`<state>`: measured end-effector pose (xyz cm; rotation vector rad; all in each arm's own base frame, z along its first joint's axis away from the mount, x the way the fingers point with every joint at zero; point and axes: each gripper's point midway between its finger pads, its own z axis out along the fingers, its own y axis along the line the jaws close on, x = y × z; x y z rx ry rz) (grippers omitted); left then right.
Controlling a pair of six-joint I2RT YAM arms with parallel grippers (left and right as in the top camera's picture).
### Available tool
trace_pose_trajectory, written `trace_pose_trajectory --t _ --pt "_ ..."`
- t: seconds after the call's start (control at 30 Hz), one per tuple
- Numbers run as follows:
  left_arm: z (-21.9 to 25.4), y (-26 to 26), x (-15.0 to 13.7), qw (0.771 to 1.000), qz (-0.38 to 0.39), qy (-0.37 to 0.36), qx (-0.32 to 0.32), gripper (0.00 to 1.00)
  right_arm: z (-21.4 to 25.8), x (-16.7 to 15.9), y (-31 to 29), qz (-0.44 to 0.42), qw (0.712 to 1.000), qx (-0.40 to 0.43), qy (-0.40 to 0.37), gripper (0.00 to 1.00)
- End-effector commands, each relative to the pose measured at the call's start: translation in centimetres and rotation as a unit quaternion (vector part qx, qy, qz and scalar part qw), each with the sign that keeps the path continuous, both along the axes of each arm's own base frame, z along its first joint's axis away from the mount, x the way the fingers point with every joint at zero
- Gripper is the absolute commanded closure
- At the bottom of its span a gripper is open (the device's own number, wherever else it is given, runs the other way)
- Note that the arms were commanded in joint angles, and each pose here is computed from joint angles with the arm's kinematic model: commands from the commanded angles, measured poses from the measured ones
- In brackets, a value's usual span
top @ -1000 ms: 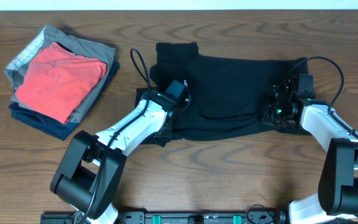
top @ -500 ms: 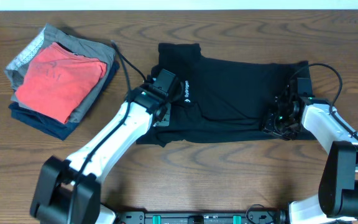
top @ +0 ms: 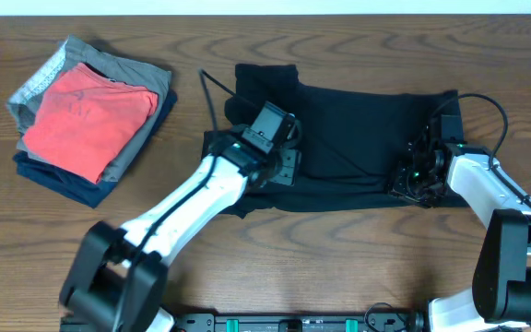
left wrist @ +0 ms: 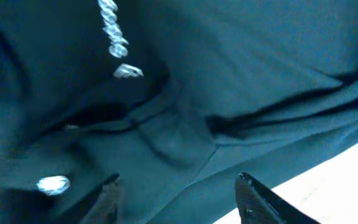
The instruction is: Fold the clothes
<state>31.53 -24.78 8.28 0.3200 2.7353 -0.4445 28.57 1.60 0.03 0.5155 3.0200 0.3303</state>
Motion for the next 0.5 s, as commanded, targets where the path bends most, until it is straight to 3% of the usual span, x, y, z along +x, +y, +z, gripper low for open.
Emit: trace_pose_trajectory --t 0.0,0.47 --pt "-1.4 -2.1 -0.4 0.997 0.054 0.048 -0.036 0.44 -1.1 -0.9 -1.4 -0.005 0.999 -0.044 0.021 0.54" --pt "-5.0 -5.7 1.0 0.997 0.045 0.034 -0.058 0.46 -1.1 -0.9 -1.4 -0.005 0.999 -0.044 0.021 0.54"
